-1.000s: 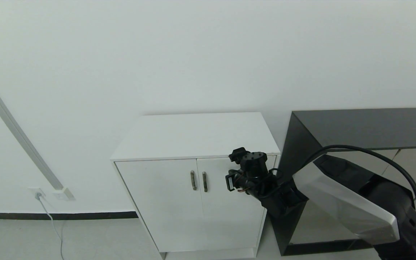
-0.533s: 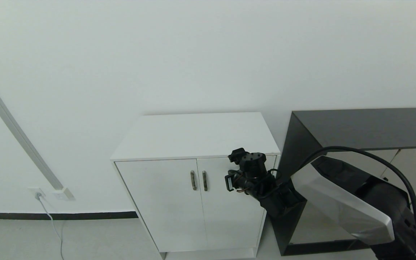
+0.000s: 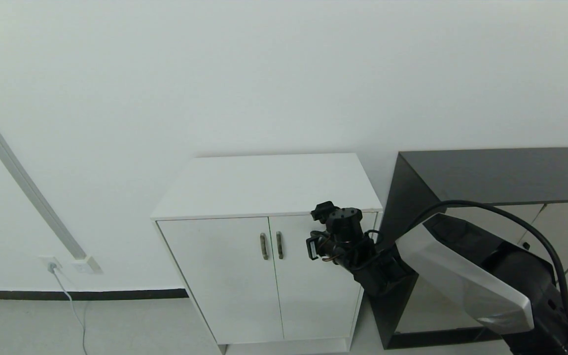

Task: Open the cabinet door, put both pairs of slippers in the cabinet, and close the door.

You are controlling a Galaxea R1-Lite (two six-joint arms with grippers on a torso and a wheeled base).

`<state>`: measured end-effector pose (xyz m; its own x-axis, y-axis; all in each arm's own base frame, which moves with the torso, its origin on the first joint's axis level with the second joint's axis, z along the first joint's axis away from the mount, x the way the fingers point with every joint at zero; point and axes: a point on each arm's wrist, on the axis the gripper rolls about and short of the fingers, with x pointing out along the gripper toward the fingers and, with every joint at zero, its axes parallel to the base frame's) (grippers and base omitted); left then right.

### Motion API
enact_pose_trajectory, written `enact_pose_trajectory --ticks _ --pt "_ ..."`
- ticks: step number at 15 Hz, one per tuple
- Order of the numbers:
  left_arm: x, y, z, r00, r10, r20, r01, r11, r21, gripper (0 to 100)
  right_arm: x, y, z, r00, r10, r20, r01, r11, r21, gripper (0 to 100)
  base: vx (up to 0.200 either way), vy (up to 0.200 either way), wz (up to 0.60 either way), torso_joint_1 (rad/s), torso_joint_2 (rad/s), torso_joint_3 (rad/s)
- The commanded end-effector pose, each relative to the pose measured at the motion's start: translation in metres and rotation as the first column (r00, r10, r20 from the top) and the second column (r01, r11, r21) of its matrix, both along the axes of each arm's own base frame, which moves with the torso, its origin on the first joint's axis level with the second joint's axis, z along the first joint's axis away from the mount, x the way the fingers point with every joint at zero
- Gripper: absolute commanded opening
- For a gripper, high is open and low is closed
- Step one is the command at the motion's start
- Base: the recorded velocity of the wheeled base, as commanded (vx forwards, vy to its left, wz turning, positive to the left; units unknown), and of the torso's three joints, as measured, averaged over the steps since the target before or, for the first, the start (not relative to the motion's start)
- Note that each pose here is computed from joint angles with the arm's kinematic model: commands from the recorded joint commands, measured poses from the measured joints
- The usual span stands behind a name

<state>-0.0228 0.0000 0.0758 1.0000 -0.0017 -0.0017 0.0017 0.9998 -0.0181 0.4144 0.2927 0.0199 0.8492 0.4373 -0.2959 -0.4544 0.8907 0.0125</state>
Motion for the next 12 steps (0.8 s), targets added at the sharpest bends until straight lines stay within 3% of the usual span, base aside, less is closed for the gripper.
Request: enact_pose_trajectory --ticks 1,9,12 --pt "0.000 0.000 0.000 1.000 0.002 0.000 -0.002 1.000 0.000 0 -0.001 0.000 -0.001 1.000 -0.002 0.000 0.002 1.000 0.000 0 0.000 0.000 0.00 0.000 0.00 0.000" --pt "0.000 0.000 0.000 1.000 0.000 0.000 0.000 1.000 0.000 0 -0.036 -0.025 0.020 0.998 -0.046 0.036 0.046 0.999 0.010 0 0.000 0.000 0.00 0.000 0.00 0.000" --pt "0.000 0.000 0.000 1.000 0.000 0.000 0.000 1.000 0.000 0 -0.065 -0.050 0.029 0.995 -0.092 0.049 0.092 0.996 0.006 0 0.000 0.000 0.00 0.000 0.00 0.000"
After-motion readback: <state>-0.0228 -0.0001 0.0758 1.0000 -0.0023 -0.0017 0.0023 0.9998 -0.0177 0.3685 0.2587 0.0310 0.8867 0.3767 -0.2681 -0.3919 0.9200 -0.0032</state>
